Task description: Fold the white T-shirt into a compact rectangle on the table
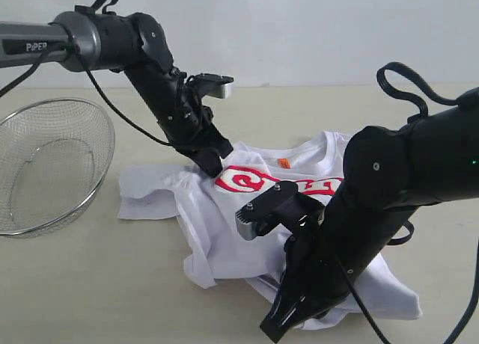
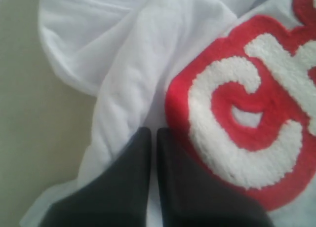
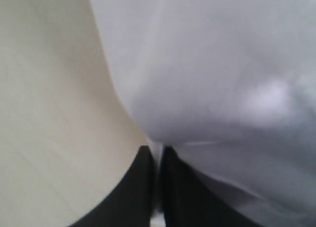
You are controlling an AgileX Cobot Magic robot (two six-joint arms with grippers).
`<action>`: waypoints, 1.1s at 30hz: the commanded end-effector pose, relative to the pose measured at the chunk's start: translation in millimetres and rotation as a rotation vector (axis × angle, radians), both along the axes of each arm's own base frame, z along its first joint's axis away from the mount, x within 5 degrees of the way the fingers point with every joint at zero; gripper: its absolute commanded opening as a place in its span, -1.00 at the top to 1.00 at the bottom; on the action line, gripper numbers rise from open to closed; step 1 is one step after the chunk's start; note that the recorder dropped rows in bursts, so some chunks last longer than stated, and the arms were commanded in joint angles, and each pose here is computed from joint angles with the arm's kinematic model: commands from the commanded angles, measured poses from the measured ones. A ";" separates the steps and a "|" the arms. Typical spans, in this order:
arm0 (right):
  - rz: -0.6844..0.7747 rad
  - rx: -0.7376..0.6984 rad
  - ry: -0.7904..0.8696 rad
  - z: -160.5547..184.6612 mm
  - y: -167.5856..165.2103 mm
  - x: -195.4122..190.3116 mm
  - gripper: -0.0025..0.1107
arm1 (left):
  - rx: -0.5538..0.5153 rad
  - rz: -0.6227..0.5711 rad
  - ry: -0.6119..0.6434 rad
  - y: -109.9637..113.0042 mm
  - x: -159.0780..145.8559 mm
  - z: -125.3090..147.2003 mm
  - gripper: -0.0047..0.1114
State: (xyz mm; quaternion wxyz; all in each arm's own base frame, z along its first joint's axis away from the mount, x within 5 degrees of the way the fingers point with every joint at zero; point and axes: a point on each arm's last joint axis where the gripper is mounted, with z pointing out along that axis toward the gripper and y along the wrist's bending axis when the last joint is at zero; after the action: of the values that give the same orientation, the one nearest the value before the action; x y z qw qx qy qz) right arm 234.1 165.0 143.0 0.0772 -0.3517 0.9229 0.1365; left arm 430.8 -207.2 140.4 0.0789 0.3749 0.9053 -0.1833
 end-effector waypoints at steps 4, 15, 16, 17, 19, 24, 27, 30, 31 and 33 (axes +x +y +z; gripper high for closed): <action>0.008 -0.003 0.005 2.3 -0.7 -2.3 0.96 | 0.016 0.047 -0.064 -0.5 8.9 -7.6 0.84; 0.022 0.000 0.084 2.4 -0.5 -9.5 0.96 | 0.126 0.076 -0.079 6.4 17.9 -38.9 0.84; 0.040 0.019 0.104 3.4 1.3 -11.5 0.96 | 0.120 0.086 -0.088 5.1 21.0 -36.1 0.84; 0.050 0.032 0.117 4.3 2.5 -12.6 0.96 | 0.116 0.089 -0.096 4.5 22.5 -33.9 0.84; 0.052 0.048 0.135 5.9 4.0 -14.1 0.96 | 0.109 0.090 -0.111 3.4 25.2 -29.2 0.84; 0.093 0.072 0.145 24.5 1.9 -22.7 0.96 | 0.114 0.085 -0.123 3.5 26.9 -26.2 0.84; 0.136 0.101 0.148 49.5 -1.5 -33.7 0.96 | 0.123 0.080 -0.127 4.2 27.2 -26.4 0.84; 0.175 0.099 0.208 57.9 -5.0 -44.1 0.96 | 0.123 0.080 -0.127 4.2 27.2 -26.4 0.84; 0.188 0.095 0.239 59.2 -6.0 -47.5 0.96 | 0.124 0.080 -0.127 4.3 27.2 -26.4 0.84; 0.206 0.088 0.278 59.8 -7.1 -51.3 0.96 | 0.138 0.079 -0.130 5.6 27.4 -26.8 0.84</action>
State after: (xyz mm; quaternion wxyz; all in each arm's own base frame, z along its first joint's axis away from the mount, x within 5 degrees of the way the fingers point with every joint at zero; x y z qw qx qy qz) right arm 187.8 159.1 198.1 -0.0330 -0.4066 0.8847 0.2257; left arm 455.2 -203.4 115.9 0.1133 0.3541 0.9220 -0.1079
